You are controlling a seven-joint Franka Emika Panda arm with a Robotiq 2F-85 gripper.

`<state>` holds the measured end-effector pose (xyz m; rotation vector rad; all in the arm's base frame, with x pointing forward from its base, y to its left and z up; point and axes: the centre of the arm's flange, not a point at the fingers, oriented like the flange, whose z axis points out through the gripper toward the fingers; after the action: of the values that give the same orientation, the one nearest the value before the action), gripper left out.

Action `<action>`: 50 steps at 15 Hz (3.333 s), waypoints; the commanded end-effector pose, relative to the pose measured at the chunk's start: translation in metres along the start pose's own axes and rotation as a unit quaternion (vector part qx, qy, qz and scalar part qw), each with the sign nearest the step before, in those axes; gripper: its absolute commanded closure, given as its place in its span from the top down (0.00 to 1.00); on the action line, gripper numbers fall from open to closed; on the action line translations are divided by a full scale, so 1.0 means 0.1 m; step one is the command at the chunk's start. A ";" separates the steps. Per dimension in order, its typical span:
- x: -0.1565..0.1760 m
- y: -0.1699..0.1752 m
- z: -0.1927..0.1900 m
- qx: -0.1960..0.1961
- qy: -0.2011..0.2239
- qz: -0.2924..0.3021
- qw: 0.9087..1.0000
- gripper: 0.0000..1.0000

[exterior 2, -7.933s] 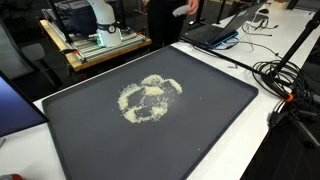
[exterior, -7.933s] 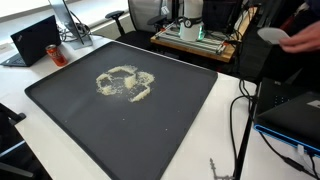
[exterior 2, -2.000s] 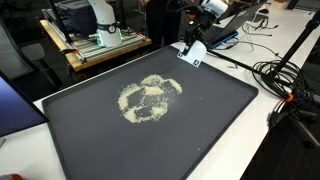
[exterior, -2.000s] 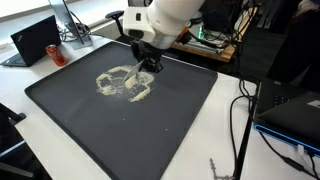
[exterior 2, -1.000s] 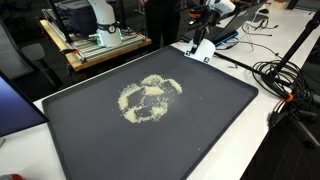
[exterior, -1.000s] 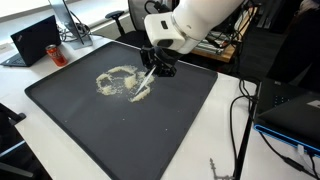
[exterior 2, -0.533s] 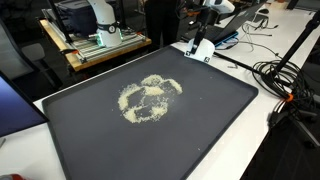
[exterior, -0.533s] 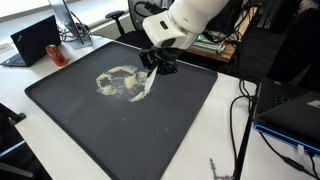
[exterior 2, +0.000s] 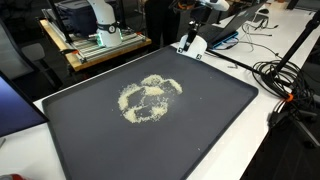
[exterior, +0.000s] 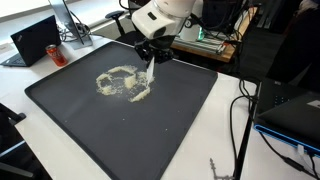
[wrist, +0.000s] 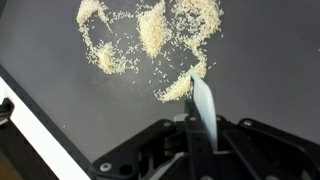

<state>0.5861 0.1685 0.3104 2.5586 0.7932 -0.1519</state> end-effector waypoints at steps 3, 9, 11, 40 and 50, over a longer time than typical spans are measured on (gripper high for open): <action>-0.33 0.23 0.03 0.004 -0.051 -0.004 0.999 0.01; -0.50 0.68 0.23 0.039 -0.083 0.043 0.995 0.01; -0.60 0.92 0.37 0.063 -0.089 0.070 0.992 0.01; -1.82 2.55 1.50 0.327 -0.018 0.443 0.835 0.01; -2.16 2.73 1.98 0.405 -0.008 0.541 0.737 0.01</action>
<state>0.5731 -0.2174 0.3009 3.2811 -0.9777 -0.1755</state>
